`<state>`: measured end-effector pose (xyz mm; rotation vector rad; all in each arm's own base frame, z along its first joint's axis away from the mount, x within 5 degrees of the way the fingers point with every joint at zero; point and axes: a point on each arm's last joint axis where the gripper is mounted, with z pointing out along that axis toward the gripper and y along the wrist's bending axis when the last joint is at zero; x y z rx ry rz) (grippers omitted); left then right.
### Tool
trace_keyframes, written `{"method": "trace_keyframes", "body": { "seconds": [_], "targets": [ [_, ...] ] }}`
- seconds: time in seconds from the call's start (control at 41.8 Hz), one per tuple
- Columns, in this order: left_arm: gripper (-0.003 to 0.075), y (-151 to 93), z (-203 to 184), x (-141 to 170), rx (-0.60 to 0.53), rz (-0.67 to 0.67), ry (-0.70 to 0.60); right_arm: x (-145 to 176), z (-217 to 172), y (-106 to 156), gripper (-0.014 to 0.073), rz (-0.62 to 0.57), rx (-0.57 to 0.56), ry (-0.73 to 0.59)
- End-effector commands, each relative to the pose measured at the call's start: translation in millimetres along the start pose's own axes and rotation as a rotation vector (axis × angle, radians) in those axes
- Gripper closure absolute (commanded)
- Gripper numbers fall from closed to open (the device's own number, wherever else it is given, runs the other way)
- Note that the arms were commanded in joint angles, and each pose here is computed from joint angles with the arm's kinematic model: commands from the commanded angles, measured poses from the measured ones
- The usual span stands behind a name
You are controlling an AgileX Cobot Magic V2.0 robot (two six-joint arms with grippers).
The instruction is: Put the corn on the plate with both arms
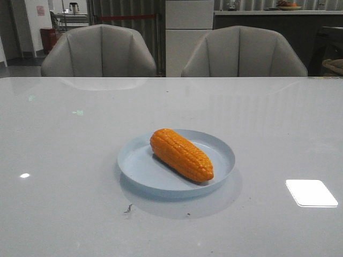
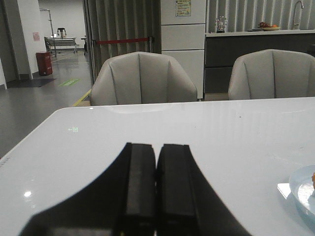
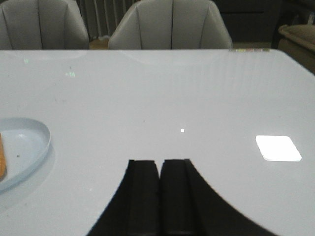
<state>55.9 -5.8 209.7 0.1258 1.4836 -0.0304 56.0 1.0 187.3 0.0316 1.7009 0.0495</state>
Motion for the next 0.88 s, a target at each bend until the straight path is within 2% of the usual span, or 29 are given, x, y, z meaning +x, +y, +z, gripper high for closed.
{"method": "trace_keyframes", "body": {
  "seconds": [0.0, 0.861],
  "targets": [
    [0.0626, 0.0, -1.1, 3.6, -0.007, -0.021, -0.069, -14.1, -3.9, 0.8, 0.0567, 0.003, -0.009, -0.123],
    [0.0626, 0.0, -1.1, 3.6, -0.007, -0.021, -0.069, -14.8, -4.0, 1.0, 0.0567, 0.003, -0.012, -0.131]
  ]
}}
